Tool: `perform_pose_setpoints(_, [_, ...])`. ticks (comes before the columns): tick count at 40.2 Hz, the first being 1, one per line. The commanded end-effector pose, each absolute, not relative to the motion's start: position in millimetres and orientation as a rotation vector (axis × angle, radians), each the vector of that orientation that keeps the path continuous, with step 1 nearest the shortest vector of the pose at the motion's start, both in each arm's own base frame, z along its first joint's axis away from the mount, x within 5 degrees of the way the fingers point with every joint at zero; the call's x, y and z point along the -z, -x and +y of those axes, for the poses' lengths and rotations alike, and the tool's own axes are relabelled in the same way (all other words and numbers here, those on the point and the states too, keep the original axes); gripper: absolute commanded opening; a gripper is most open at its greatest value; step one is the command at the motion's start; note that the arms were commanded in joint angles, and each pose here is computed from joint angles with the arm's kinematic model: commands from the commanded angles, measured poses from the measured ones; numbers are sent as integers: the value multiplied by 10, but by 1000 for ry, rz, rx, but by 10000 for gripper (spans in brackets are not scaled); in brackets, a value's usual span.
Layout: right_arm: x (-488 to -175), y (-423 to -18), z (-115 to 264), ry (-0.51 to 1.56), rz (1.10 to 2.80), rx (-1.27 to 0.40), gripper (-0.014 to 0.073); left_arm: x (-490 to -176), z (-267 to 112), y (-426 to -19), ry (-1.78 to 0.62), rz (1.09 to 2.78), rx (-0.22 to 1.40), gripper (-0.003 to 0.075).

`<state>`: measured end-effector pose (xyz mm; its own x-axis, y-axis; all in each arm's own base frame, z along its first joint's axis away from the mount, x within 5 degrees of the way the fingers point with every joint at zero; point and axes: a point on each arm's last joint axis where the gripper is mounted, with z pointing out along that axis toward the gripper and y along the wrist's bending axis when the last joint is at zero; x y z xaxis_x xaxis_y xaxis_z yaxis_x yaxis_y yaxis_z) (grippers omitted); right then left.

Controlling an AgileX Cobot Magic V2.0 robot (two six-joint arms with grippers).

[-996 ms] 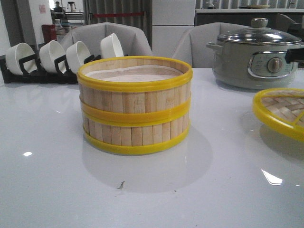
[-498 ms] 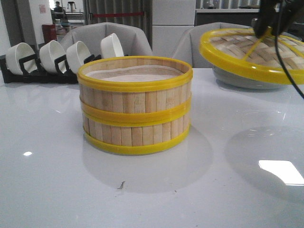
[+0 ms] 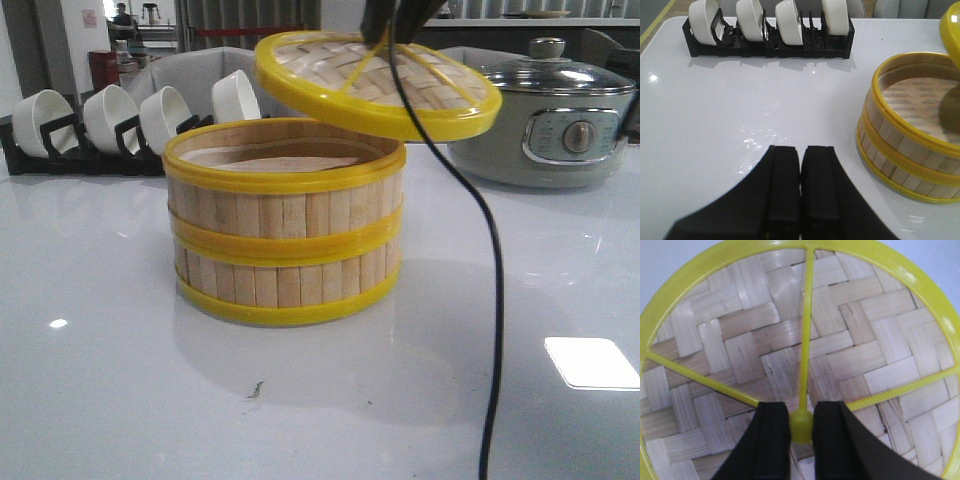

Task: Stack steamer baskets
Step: 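Carry the lid with the right gripper over the stacked baskets and lower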

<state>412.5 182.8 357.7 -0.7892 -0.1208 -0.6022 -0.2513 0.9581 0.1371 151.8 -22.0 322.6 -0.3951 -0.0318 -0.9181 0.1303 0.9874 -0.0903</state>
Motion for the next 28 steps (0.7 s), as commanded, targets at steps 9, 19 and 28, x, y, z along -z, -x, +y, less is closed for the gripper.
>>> perform_pose_setpoints(9, [-3812, -4152, 2140, 323, 2347, -353, 57, -3409, -212, -1535, -45, 1850, 185, 90])
perform_pose_setpoints(19, [-3732, -4192, 2295, 353, 2325, -384, 57, -3409, -212, -1535, -45, 1850, 185, 90])
perform_pose_setpoints(28, [-3723, -4142, 2387, 379, 2329, -395, 57, -3409, -212, -1535, -45, 1850, 185, 90])
